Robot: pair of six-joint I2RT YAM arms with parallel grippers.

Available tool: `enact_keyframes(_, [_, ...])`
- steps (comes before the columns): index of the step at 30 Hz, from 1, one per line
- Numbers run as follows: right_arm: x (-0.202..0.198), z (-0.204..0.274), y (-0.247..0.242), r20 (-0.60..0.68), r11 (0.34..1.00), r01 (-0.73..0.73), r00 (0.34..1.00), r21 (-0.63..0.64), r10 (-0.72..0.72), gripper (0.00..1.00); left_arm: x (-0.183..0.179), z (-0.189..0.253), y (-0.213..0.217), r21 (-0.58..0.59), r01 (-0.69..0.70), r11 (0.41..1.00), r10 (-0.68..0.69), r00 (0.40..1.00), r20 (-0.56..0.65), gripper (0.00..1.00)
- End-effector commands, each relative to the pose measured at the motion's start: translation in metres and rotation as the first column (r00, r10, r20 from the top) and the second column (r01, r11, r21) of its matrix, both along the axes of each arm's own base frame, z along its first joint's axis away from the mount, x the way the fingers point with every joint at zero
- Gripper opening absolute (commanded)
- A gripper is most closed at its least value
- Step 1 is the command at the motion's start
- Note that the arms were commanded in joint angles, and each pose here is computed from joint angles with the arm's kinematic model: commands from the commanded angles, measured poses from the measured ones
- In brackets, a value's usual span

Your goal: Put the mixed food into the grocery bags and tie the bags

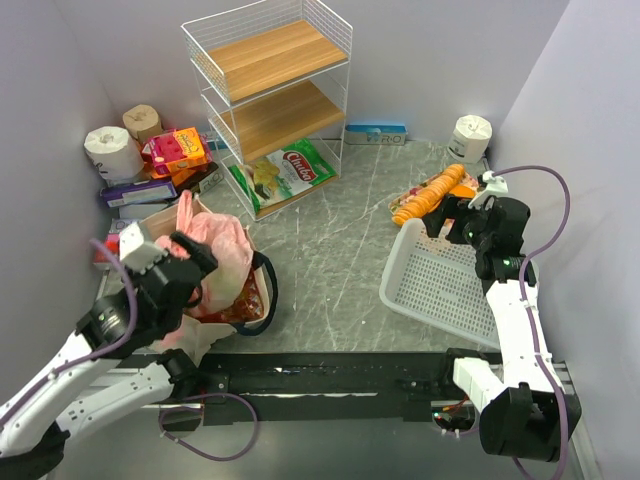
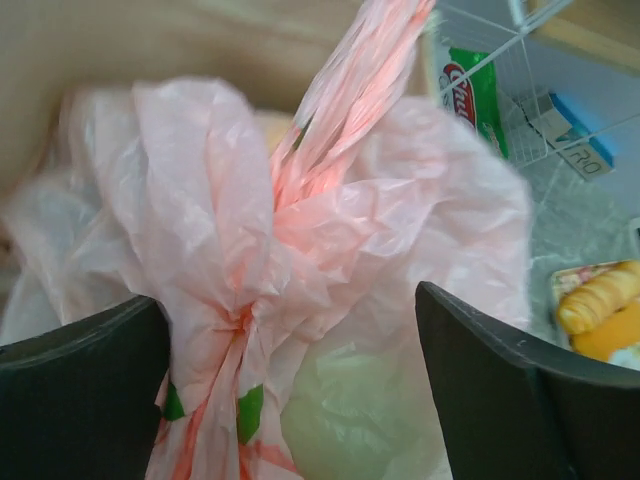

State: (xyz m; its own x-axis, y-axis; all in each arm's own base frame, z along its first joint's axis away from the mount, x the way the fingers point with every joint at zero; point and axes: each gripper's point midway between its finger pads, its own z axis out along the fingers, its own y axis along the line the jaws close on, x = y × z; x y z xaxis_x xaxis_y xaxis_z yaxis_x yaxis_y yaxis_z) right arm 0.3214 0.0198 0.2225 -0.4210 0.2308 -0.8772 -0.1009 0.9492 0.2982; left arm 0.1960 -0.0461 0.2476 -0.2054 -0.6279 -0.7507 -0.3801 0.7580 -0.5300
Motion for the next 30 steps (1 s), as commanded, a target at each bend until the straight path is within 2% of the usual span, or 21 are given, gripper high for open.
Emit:
enact_keyframes(1, [0.007,0.023,-0.004,0.076,1.000,0.013,0.997,-0.026,-0.011,0.98,0.028,0.060,-0.002,0.223,0.011,0.975,-0.037,0.993,0.115,0.97])
enact_keyframes(2, [0.007,0.024,-0.004,0.079,1.000,0.009,0.997,-0.028,-0.007,0.99,0.031,0.066,-0.002,0.284,0.025,0.959,-0.061,0.991,0.119,0.96])
enact_keyframes(3, [0.008,0.026,-0.003,0.082,1.000,0.005,0.997,-0.026,-0.003,0.99,0.040,0.085,-0.011,0.255,0.019,0.967,-0.068,0.980,0.188,0.96])
enact_keyframes(5, [0.009,0.028,0.000,0.084,1.000,-0.009,0.996,-0.020,0.010,0.99,0.046,0.098,-0.017,0.316,0.045,0.948,-0.119,0.969,0.218,0.96])
enact_keyframes(7, [0.011,0.035,0.000,0.094,1.000,-0.012,0.995,-0.018,0.014,0.99,0.049,0.109,-0.019,0.292,0.034,0.956,-0.113,0.960,0.257,0.96])
enact_keyframes(10, [0.014,0.040,-0.001,0.104,1.000,-0.006,0.995,-0.027,0.009,0.99,0.047,0.106,-0.018,0.277,0.034,0.960,-0.101,0.967,0.233,0.96])
enact_keyframes(15, [0.020,0.042,-0.004,0.107,0.999,0.000,0.994,-0.032,0.003,0.99,0.031,0.111,0.010,0.223,-0.051,0.974,-0.004,0.971,0.240,0.96])
enact_keyframes(17, [0.023,0.039,-0.004,0.100,1.000,0.000,0.995,-0.028,0.003,0.99,0.025,0.109,0.019,0.266,-0.063,0.962,-0.001,0.972,0.236,0.96])
enact_keyframes(24, [0.029,0.037,-0.007,0.094,0.999,0.006,0.996,-0.036,-0.003,0.99,-0.007,0.101,0.070,0.301,-0.164,0.940,0.090,0.965,0.245,0.96])
enact_keyframes(27, [0.031,0.035,-0.006,0.086,1.000,0.003,0.996,-0.030,0.000,0.99,-0.013,0.095,0.081,0.360,-0.177,0.916,0.093,0.967,0.239,0.96])
enact_keyframes(30, [0.032,0.035,-0.004,0.083,1.000,-0.004,0.997,-0.019,0.005,0.99,-0.012,0.104,0.081,0.366,-0.173,0.915,0.074,0.960,0.270,0.96])
